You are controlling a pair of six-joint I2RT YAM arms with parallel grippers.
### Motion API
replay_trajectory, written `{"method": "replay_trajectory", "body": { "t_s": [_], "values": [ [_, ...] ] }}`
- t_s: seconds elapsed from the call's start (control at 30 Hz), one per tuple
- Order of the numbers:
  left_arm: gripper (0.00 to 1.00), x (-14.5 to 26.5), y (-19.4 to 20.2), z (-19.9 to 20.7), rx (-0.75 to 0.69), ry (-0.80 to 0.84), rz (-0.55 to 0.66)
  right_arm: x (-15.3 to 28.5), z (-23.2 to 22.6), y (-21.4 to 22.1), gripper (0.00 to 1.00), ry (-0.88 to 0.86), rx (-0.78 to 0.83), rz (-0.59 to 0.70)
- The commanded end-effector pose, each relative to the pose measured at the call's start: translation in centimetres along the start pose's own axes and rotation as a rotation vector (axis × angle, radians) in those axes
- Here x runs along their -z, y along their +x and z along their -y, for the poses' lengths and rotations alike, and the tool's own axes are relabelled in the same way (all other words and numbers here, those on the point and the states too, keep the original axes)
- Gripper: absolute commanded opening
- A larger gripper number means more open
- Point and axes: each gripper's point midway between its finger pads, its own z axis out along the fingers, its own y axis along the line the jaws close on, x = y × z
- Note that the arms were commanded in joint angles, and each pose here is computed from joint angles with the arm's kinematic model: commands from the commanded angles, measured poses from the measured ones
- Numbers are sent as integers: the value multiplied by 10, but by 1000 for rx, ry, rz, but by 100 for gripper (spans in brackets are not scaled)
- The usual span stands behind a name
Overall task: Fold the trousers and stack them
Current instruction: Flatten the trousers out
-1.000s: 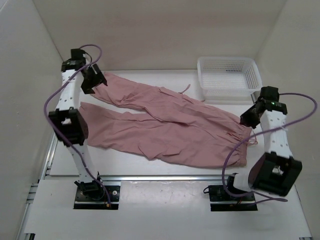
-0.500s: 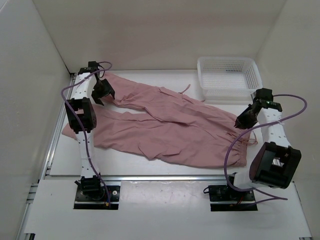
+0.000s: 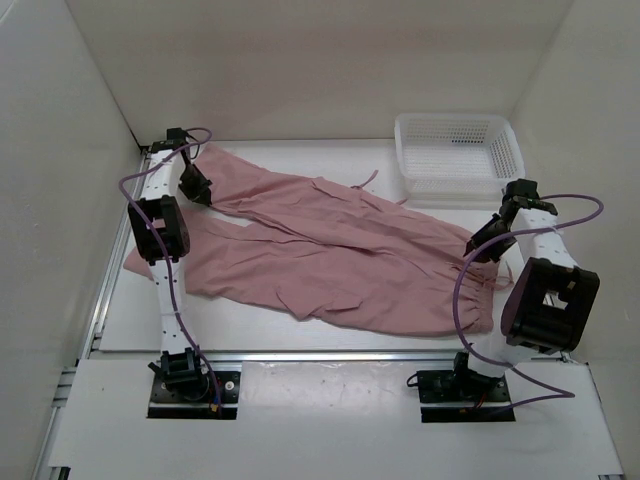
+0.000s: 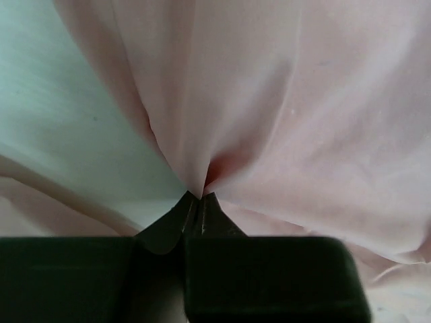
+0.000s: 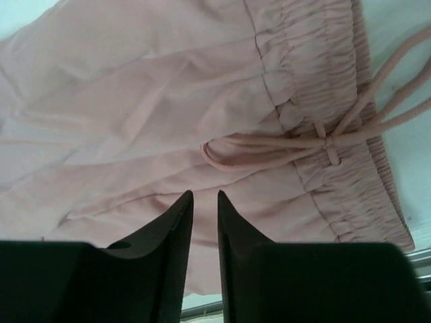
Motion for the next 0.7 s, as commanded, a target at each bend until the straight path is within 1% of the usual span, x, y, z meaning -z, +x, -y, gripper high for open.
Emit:
{"method": "replay_trajectory", "body": {
  "t_s": [0.0,0.07,0.1,0.13,0.17,0.2,0.23,0.27,0.3,0.33,0.37,0.4,0.43,0.47,0.5,0.53,0.57,0.63,0.67],
  "values": [
    [10,14,-5,9,-3,31,27,2,-18,-20,27,-66,-35,33],
    [10,25,-8,0,15,29,35,-4,-24,-26,29,-74,-44,26],
    [10,25,1,-5,16,15,12,-5,-29,-33,29,-84,-53,40],
    [10,42,-9,-6,25,36,56,-15,-32,-35,29,-79,-46,28],
    [10,46,-7,-7,25,38,60,-21,-33,-33,29,-83,-47,9],
    [10,46,-1,-18,39,23,40,-32,-37,-34,29,-71,-40,-14],
    [10,59,-7,-23,52,32,67,-39,-40,-34,29,-62,-27,-18],
    [10,63,-5,-26,53,18,73,-46,-37,-35,29,-37,-29,-21],
    [10,60,-1,-46,77,-26,61,-58,-36,-32,29,-10,-20,-42],
    [10,63,1,-55,87,-47,61,-62,-34,-30,29,0,-22,-54],
    [10,75,-1,-62,86,-53,87,-65,-32,-30,29,12,-23,-56],
    [10,71,9,-82,106,-100,65,-69,-23,-23,29,43,-25,-74],
    [10,74,10,-89,104,-102,69,-71,-19,-17,29,53,-27,-87],
    [10,86,11,-97,116,-113,86,-70,-14,-15,29,68,-26,-79],
    [10,88,10,-109,123,-126,98,-68,-7,-8,30,84,-35,-80],
    [10,85,20,-119,123,-150,75,-67,-2,-6,30,100,-35,-75],
    [10,94,20,-123,131,-147,87,-65,8,-3,30,147,-46,-69],
    [10,94,23,-133,133,-166,81,-61,19,4,30,186,-78,-53],
    [28,97,24,-138,132,-168,83,-56,20,3,32,185,-77,-33]
  ]
}}
